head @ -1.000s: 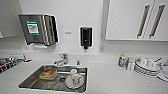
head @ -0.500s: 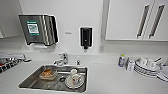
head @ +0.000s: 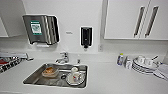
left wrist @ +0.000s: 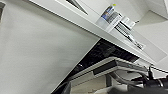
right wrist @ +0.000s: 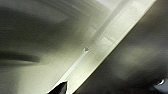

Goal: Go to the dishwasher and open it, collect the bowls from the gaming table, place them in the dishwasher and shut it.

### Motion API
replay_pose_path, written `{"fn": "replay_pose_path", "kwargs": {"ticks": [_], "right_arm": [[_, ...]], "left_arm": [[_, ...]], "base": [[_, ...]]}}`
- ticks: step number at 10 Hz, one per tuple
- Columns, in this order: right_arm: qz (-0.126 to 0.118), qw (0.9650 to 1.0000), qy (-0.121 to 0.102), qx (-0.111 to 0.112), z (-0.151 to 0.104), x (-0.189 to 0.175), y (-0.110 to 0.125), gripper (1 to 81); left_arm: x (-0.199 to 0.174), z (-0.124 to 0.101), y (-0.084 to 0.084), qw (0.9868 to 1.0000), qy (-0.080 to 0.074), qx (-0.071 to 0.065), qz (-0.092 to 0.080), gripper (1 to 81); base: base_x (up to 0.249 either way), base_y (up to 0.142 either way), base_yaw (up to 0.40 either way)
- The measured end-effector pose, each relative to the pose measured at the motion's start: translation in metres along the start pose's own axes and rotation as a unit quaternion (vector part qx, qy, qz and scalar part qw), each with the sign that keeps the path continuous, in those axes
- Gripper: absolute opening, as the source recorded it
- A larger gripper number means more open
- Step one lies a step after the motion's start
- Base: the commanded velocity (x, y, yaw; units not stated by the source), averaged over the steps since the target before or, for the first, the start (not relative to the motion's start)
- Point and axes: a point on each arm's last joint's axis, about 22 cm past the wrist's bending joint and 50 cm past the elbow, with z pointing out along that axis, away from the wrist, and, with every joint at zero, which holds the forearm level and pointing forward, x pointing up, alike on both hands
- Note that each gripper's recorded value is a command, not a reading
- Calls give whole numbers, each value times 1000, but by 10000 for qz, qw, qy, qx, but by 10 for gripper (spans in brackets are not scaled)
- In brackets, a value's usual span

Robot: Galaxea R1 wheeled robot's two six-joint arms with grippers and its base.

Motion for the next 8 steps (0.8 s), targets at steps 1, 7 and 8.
{"fn": "replay_pose_path", "kwargs": {"ticks": [1, 7, 8], "right_arm": [[-82, 9998, -124, -117, 5, -13, 17, 811], [-58, 9999, 61, -97, 37, -17, 15, 811], [-70, 9999, 79, -59, 46, -20, 11, 811]], "left_arm": [[-5, -2, 1, 10000, -35, 8, -27, 811], [-3, 3, 2, 10000, -43, -32, -23, 811], [-8, 2, 3, 9999, -101, -30, -50, 811]], "base": [[-79, 0, 0], [-79, 0, 0], [-79, 0, 0]]}}
